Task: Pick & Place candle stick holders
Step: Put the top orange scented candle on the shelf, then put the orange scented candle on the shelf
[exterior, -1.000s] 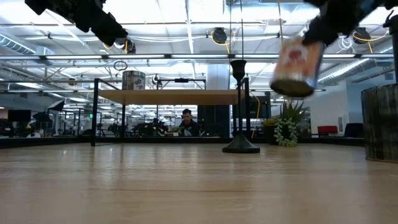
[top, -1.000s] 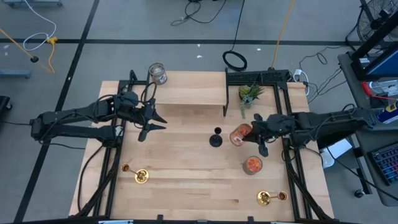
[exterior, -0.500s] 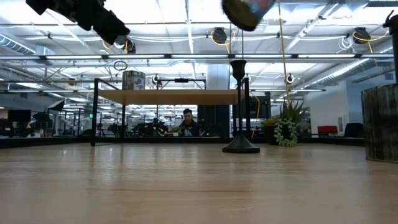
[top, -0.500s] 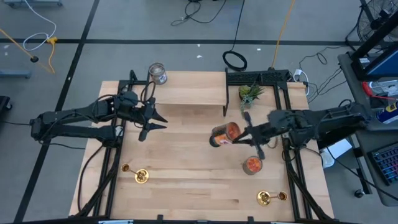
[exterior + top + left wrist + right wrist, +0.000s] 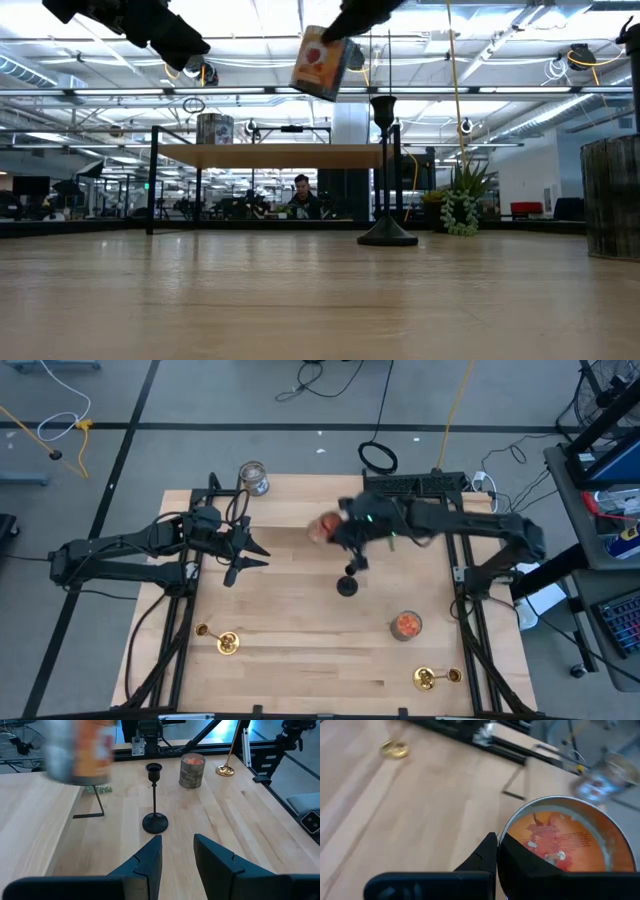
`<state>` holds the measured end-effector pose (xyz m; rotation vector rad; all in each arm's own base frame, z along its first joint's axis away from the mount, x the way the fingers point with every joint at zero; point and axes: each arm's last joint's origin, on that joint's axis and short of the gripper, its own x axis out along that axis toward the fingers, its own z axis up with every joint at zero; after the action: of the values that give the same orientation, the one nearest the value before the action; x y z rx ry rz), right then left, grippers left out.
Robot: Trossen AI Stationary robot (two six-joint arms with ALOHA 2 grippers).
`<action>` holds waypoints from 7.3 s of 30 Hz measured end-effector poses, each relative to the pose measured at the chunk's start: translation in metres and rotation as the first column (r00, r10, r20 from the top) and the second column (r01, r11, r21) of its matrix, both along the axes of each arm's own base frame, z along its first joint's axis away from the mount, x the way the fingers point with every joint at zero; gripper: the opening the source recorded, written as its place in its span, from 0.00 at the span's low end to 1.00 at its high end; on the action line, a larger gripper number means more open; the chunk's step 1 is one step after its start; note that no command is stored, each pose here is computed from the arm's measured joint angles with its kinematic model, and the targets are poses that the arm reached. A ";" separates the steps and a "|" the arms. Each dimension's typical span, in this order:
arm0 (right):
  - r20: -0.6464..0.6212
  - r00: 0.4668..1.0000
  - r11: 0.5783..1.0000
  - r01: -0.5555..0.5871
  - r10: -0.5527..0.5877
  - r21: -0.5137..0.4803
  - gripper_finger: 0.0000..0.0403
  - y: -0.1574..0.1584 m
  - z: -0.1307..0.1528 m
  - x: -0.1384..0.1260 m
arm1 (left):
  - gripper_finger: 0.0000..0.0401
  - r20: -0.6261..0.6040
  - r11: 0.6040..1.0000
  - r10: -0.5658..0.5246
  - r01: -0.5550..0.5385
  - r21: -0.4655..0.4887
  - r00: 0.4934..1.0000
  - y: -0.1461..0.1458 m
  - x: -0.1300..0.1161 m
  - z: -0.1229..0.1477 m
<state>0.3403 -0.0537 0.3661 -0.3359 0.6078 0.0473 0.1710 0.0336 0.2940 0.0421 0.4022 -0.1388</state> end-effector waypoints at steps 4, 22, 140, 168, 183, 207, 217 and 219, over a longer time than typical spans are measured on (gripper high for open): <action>0.013 0.995 0.994 0.103 -0.104 0.039 0.01 -0.033 0.006 0.021 | 0.29 0.001 1.000 -0.005 0.005 0.012 1.000 0.000 0.000 0.000; 0.057 0.955 0.955 0.286 -0.290 0.072 0.01 -0.125 -0.047 0.063 | 0.29 0.005 0.999 -0.020 0.020 0.048 1.000 0.000 0.000 0.000; 0.277 0.792 0.838 0.532 -0.544 0.123 0.53 -0.144 -0.084 0.039 | 0.29 -0.132 0.997 0.073 -0.068 0.046 0.989 0.001 -0.006 -0.011; -0.520 0.826 0.901 0.374 -0.216 0.219 0.53 0.110 -0.044 -0.063 | 0.29 -0.132 0.997 0.074 -0.069 0.044 0.989 0.001 -0.006 -0.011; -0.829 0.394 0.551 0.825 -0.397 0.128 0.53 0.137 -0.107 -0.103 | 0.29 -0.135 0.993 0.103 -0.095 0.063 0.986 0.002 -0.006 -0.011; -0.921 0.110 0.363 0.931 -0.374 -0.036 0.27 0.129 -0.151 -0.135 | 0.29 -0.114 0.956 0.244 -0.220 0.192 0.963 0.008 -0.005 -0.010; -0.901 0.184 0.365 0.930 -0.394 0.031 0.01 0.109 -0.139 -0.138 | 0.29 -0.118 0.958 0.264 -0.246 0.151 0.957 0.008 -0.005 -0.010; -0.900 0.194 0.373 0.927 -0.391 0.038 0.02 0.106 -0.139 -0.137 | 0.29 -0.119 0.958 0.264 -0.246 0.151 0.957 0.008 -0.005 -0.010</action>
<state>0.2032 0.0524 0.2276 0.7528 1.5902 -0.5985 0.1657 0.0412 0.2843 0.1134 0.5510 0.1426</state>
